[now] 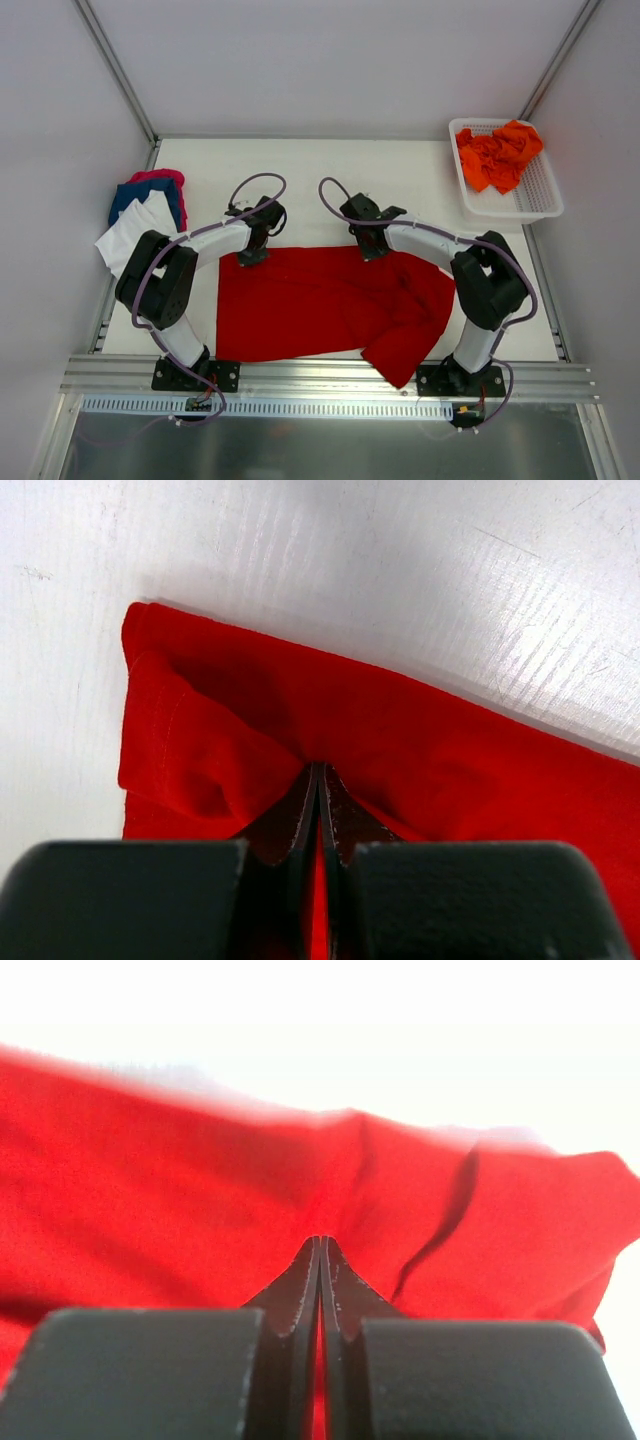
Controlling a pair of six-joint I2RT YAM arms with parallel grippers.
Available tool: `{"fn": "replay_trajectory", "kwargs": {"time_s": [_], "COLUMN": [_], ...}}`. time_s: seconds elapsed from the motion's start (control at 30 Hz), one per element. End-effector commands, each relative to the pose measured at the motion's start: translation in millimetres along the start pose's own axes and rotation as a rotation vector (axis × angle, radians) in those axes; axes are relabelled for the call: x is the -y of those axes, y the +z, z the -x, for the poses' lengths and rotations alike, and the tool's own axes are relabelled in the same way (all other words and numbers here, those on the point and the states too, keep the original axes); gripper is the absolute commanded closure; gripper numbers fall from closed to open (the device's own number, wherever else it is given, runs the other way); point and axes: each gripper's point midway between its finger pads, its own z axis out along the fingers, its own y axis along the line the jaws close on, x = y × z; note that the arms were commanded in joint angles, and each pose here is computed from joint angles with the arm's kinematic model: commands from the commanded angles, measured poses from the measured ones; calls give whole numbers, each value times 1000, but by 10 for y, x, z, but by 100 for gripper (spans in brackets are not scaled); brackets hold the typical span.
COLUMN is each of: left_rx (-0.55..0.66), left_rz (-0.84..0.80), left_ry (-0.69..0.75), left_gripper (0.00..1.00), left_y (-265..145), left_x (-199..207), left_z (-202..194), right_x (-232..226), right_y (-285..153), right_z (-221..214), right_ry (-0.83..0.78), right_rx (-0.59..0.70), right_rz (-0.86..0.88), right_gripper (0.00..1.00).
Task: Fold and stack the t-shirts
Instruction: Fold the tshirt
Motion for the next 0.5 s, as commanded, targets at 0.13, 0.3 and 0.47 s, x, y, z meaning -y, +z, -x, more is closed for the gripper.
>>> {"fn": "replay_trajectory", "kwargs": {"time_s": [0.13,0.3,0.47], "left_rx": [1,0,1], "left_rz": [29,36,37], "left_ry": [28,29,23], "left_gripper": [100,100,100], "left_y": [-23,-20,-27], "left_x": [-78,-109,-137], "left_z": [-46,-67,-89], "right_x": [191,391,669], "right_y": [158,365,476], "right_z": [384,313,171], "right_ry": [15,33,56], "right_rx": [26,-32,-104], "right_rz": [9,-25,-98], "right_gripper": [99,99,100]}}
